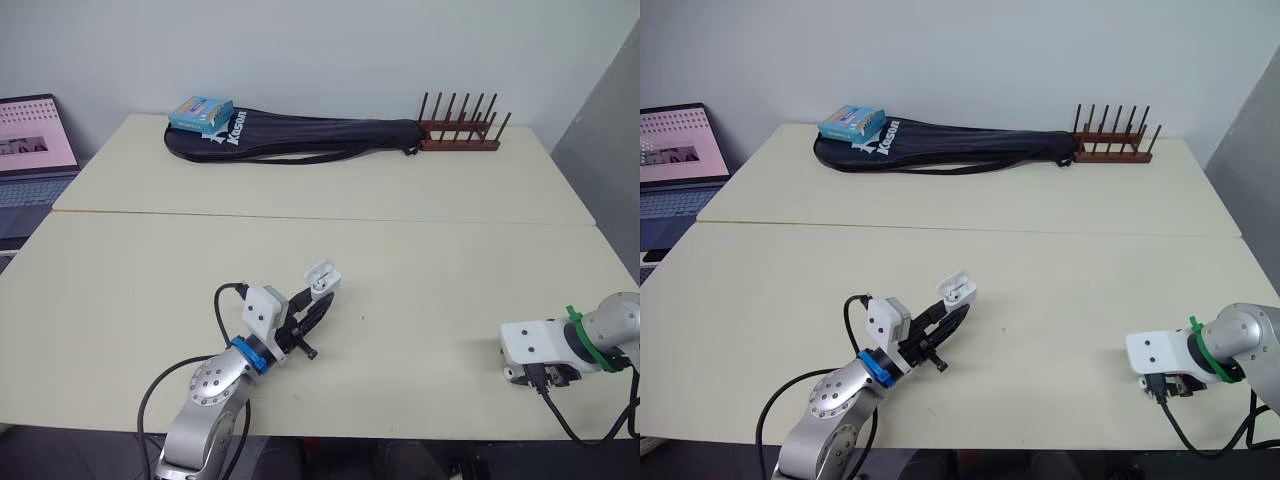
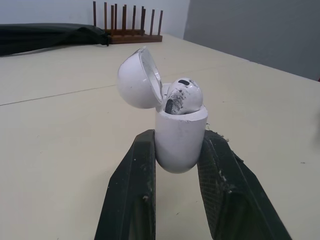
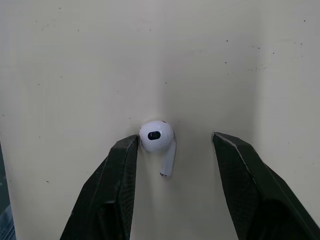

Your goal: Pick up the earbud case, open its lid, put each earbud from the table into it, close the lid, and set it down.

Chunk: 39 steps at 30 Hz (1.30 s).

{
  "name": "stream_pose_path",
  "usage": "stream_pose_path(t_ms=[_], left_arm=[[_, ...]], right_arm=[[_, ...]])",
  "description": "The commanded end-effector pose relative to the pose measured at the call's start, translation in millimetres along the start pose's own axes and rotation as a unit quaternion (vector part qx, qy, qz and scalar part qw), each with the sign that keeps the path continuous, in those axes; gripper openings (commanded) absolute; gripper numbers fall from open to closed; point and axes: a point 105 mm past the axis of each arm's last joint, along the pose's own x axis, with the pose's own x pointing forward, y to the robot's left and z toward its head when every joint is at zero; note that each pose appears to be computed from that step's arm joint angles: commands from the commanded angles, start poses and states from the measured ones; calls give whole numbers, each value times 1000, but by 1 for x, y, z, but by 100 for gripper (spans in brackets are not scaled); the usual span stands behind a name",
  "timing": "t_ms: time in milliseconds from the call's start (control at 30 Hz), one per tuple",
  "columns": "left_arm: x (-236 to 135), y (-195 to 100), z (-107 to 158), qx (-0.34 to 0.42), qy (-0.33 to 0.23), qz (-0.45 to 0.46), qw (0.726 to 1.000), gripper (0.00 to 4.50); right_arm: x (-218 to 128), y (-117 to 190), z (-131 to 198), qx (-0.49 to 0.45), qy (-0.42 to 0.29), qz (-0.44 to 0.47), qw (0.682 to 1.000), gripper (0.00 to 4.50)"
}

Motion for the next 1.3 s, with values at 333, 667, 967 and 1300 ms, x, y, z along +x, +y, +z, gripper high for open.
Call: stream_pose_path(t_ms=[333, 667, 967, 1300], left_arm=[[2, -3, 12, 10, -24, -6, 1000, 80], [10, -3, 18, 18, -38, -21, 999, 80], [25, -7, 33, 21, -62, -53, 996, 80], [29, -11, 41, 18, -72, -70, 995, 80]], right_arm=[[-3, -3, 7, 0, -17, -9, 1000, 39], [-47, -63, 99, 10, -275, -154, 949, 39], [-69, -87, 192, 31, -523, -274, 806, 39], [-50, -89, 208, 29, -553, -278, 785, 39]])
